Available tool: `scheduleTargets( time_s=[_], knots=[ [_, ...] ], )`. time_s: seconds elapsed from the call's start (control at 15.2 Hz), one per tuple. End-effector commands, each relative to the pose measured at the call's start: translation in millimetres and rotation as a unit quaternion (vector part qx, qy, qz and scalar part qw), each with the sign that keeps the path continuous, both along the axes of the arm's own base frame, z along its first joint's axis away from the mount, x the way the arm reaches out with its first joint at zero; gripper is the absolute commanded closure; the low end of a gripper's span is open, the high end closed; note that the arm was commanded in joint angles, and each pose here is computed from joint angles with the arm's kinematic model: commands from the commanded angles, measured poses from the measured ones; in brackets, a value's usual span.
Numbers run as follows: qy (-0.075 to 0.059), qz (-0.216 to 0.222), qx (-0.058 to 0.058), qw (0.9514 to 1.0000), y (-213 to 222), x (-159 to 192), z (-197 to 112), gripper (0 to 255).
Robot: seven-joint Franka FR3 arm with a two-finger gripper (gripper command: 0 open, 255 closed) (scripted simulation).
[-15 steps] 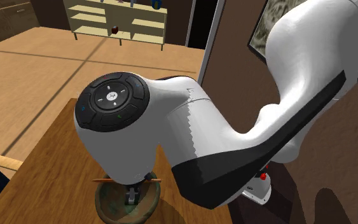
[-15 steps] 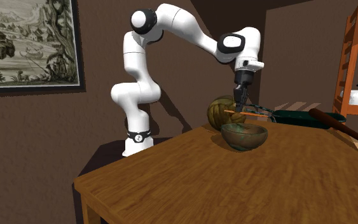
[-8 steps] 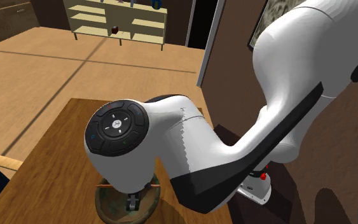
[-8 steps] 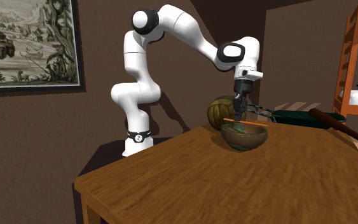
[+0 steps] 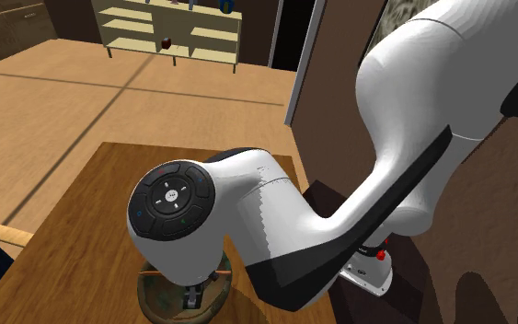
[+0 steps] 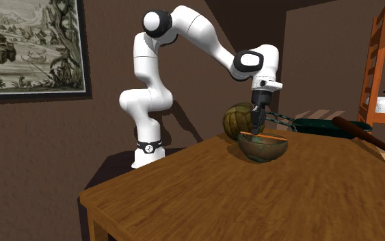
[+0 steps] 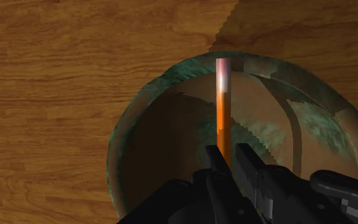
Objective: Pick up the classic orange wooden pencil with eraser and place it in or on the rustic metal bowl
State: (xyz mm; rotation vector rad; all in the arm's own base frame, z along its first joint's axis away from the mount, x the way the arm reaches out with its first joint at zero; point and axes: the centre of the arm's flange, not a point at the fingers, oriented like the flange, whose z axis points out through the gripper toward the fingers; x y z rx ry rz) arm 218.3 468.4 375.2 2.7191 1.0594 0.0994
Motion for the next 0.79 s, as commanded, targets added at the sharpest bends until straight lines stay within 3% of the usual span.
scheduleTargets(
  time_s=[0.0, 0.13, 0.2, 0.53, 0.73],
  knots=[
    [0.001, 0.000, -0.001, 1.0000, 0, 0, -1, 255],
    [0.001, 0.000, -0.001, 1.0000, 0, 0, -1, 255],
    [0.001, 0.000, -0.001, 1.0000, 0, 0, -1, 0],
    [0.001, 0.000, -0.001, 1.0000, 0, 0, -1, 0],
    [0.001, 0.000, -0.001, 1.0000, 7, -6, 37, 0]
  ],
)
